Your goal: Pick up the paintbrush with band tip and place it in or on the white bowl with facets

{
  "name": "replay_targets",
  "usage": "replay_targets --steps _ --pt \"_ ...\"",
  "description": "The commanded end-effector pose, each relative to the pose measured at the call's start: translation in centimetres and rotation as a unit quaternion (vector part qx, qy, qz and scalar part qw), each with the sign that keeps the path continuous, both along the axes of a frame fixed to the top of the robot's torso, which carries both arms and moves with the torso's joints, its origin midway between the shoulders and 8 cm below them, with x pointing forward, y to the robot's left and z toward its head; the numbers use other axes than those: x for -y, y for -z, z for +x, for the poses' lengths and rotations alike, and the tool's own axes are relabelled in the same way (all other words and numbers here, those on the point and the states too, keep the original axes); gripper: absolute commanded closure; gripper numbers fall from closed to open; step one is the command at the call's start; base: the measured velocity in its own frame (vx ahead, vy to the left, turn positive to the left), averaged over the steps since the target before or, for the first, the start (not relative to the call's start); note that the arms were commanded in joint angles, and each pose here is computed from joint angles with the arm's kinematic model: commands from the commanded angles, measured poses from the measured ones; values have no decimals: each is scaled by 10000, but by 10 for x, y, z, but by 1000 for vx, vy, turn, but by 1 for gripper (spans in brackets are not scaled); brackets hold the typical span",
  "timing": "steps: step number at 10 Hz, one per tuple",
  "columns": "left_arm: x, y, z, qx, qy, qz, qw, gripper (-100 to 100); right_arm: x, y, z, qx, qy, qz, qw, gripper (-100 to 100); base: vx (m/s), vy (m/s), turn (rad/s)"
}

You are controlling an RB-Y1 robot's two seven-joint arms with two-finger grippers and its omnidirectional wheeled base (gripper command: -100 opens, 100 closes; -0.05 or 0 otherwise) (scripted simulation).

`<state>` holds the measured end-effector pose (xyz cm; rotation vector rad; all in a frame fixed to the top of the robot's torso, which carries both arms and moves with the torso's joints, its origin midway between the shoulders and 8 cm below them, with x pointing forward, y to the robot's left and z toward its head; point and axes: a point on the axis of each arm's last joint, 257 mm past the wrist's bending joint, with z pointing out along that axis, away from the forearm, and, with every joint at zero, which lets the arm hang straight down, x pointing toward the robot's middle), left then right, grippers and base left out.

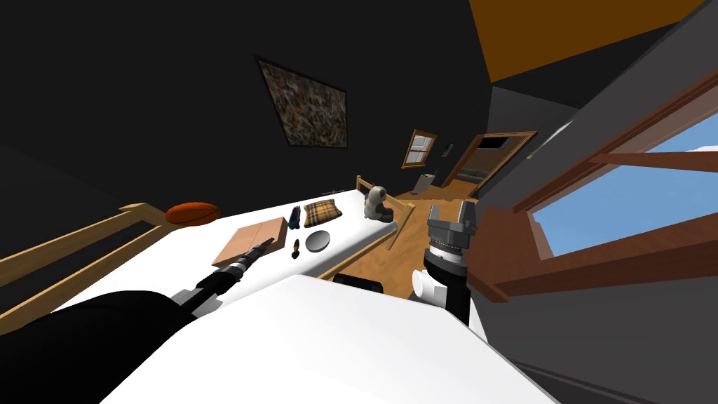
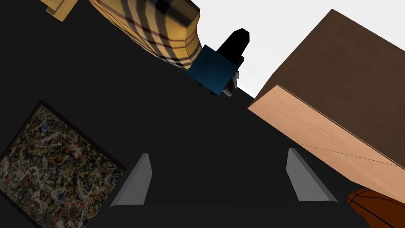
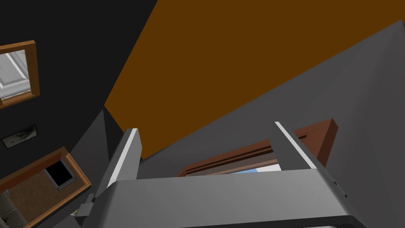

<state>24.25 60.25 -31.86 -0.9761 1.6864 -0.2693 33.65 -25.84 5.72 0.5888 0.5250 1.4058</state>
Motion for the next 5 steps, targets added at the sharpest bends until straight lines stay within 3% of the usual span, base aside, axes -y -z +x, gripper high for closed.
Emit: replay_targets --steps 1,2,5 --pt "-16 9 -16 -209 -86 76 9997 -100 0 0 0 0 0 0 10000 0 41 -31 -128" --pt "-20 12 -21 -261 -140 77 9995 -100 0 0 0 0 0 0 10000 0 47 -24 -94" --pt "-48 35 -60 -718 -369 163 9966 -100 0 0 0 0 0 0 10000 0 93 -49 -155"
